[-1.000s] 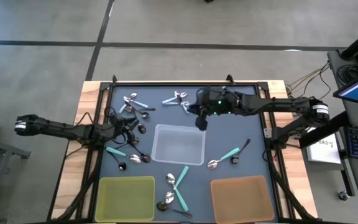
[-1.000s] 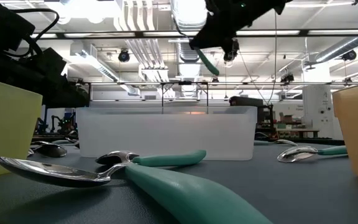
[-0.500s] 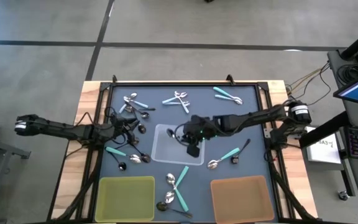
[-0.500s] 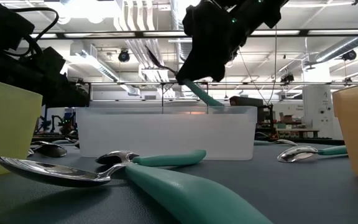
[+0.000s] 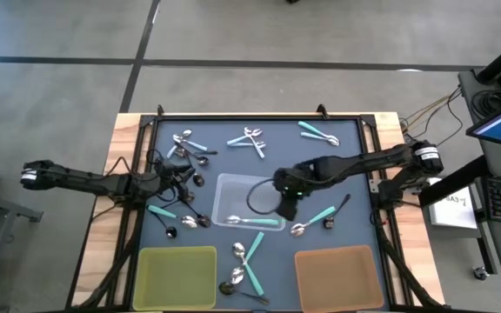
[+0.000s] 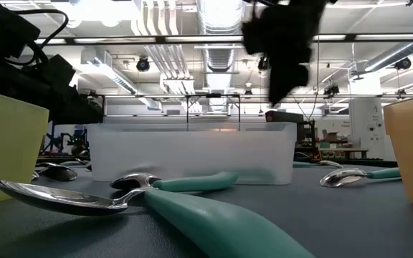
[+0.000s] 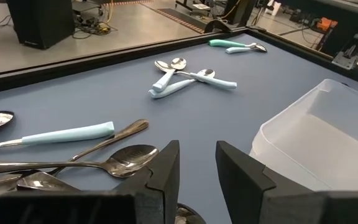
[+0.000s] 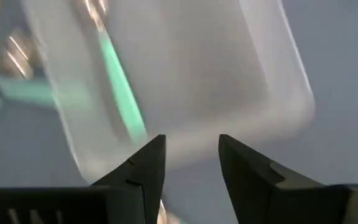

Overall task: Sort silverware by color (type)
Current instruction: Put the black spoon into the orange bin

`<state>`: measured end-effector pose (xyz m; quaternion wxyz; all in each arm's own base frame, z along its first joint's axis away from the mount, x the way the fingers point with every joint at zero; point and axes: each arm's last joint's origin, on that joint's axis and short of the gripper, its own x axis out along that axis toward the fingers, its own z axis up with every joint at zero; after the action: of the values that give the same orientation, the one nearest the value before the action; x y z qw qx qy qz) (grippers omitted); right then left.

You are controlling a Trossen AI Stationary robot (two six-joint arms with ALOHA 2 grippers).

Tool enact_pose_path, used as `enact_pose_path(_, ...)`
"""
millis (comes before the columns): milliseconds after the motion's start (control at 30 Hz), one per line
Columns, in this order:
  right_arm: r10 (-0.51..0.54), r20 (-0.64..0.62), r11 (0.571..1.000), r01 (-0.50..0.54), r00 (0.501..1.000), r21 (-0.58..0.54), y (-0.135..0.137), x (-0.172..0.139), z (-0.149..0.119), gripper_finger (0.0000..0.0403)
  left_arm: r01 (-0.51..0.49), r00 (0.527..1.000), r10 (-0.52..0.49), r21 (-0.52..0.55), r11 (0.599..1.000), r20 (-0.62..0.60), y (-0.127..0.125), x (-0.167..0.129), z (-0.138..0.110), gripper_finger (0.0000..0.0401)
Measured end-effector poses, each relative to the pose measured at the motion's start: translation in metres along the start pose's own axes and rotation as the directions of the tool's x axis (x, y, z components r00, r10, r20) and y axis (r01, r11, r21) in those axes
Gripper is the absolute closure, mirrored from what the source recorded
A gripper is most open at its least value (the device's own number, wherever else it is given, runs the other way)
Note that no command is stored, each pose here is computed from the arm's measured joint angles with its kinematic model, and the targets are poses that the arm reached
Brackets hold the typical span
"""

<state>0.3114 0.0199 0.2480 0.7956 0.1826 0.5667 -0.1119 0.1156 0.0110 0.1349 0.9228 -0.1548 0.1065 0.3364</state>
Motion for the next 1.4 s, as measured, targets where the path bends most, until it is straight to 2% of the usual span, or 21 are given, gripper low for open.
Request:
enact_pose_path(133,-0.111,-0.239,0.994,0.108,0.965,-0.026,-0.005,-0.005,-0.03,0.0278,-0.001,1.0,0.001,0.001,1.0,-0.001,0.0,0.0,0.0,0.0314)
enact_pose_path(200,-0.147,-0.31,0.989,0.132,0.939,-0.068,-0.006,-0.001,-0.042,0.028,-0.001,1.0,0.001,0.002,1.0,-0.002,0.0,0.0,0.0,0.0314)
enact_pose_path(333,-0.167,-0.344,0.982,0.123,0.924,-0.146,-0.003,0.009,-0.056,0.028,-0.001,1.0,0.001,0.002,1.0,-0.002,0.0,0.0,0.0,0.0314)
enact_pose_path(700,-0.253,-0.478,0.962,0.168,0.841,-0.215,-0.019,0.035,-0.094,0.028,-0.002,1.0,0.002,0.003,1.0,-0.003,0.0,0.0,0.0,0.0314)
enact_pose_path(1033,-0.308,-0.554,0.915,0.081,0.774,-0.395,-0.036,0.052,-0.12,0.028,-0.002,1.0,0.002,0.003,1.0,-0.003,0.0,0.0,0.0,0.0314)
enact_pose_path(1167,-0.302,-0.545,0.909,0.064,0.782,-0.412,-0.04,0.06,-0.126,0.028,-0.002,1.0,0.002,0.003,1.0,-0.004,0.0,0.0,-0.001,0.0314)
enact_pose_path(1400,-0.256,-0.482,0.891,0.011,0.838,-0.454,-0.041,0.073,-0.129,0.028,-0.003,1.0,0.003,0.003,1.0,-0.003,0.0,0.0,-0.001,0.0314)
